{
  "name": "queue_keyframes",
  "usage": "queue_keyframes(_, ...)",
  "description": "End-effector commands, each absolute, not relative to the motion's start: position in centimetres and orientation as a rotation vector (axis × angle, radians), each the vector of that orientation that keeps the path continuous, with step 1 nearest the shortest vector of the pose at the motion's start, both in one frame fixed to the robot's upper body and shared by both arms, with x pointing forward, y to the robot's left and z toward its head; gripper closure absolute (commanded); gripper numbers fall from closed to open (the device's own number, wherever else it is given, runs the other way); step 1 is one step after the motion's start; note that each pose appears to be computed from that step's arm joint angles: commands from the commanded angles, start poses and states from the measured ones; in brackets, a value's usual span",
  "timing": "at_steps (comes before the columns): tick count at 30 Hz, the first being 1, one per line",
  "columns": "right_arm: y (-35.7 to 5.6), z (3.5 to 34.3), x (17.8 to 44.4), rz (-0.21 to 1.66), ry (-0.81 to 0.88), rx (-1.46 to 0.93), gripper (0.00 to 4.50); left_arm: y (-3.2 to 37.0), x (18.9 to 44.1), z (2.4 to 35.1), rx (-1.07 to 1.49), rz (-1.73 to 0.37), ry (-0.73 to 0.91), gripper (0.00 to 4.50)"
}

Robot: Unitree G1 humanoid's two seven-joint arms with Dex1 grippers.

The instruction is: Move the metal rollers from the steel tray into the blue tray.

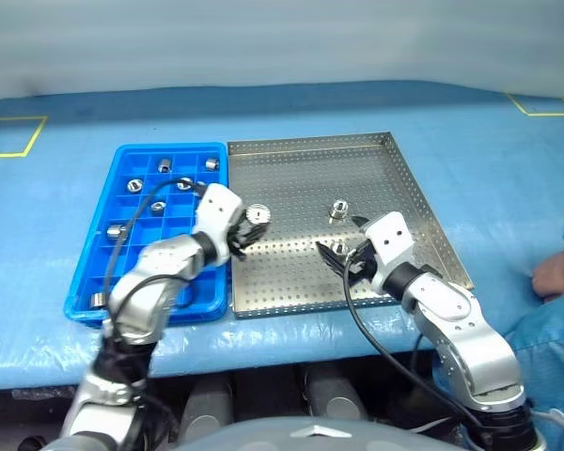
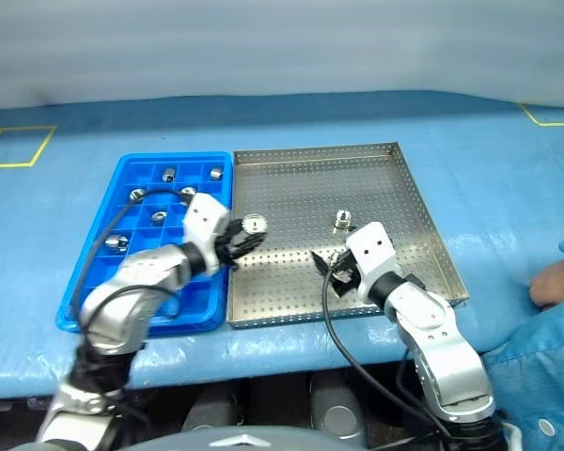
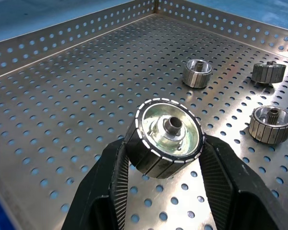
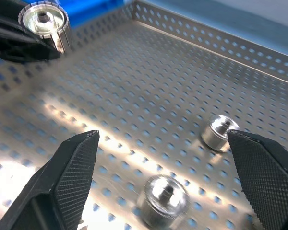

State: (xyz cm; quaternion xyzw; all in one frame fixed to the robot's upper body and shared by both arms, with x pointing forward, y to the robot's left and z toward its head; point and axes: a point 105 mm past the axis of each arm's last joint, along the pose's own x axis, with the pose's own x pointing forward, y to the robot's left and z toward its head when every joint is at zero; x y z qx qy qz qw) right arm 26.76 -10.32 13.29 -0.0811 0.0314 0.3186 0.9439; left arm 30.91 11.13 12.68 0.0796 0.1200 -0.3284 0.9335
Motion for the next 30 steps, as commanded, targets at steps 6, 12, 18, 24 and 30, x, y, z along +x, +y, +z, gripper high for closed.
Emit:
queue_keyframes(6,-7.7,11.4,25.7,0.848,0.162,-0.234,0.00,18.9,28.8,13.7,0.257,-0.393,0.333,2.51)
queue_keyframes(12,-7.7,11.2,26.1,0.845,0.175,-0.257,0.00,20.5,27.5,11.5,0.233,-0.316,0.430,2.51)
queue_keyframes(18,-7.7,11.2,26.3,0.833,0.172,-0.268,0.00,20.6,27.9,10.0,0.214,-0.270,0.456,2.51)
queue_keyframes(24,-8.5,11.1,26.8,0.782,0.177,-0.281,0.00,21.4,28.2,10.3,0.241,-0.249,0.440,1.90)
queue_keyframes(30,-8.8,11.0,27.1,0.759,0.177,-0.287,0.00,20.6,29.1,11.7,0.171,-0.254,0.372,0.71)
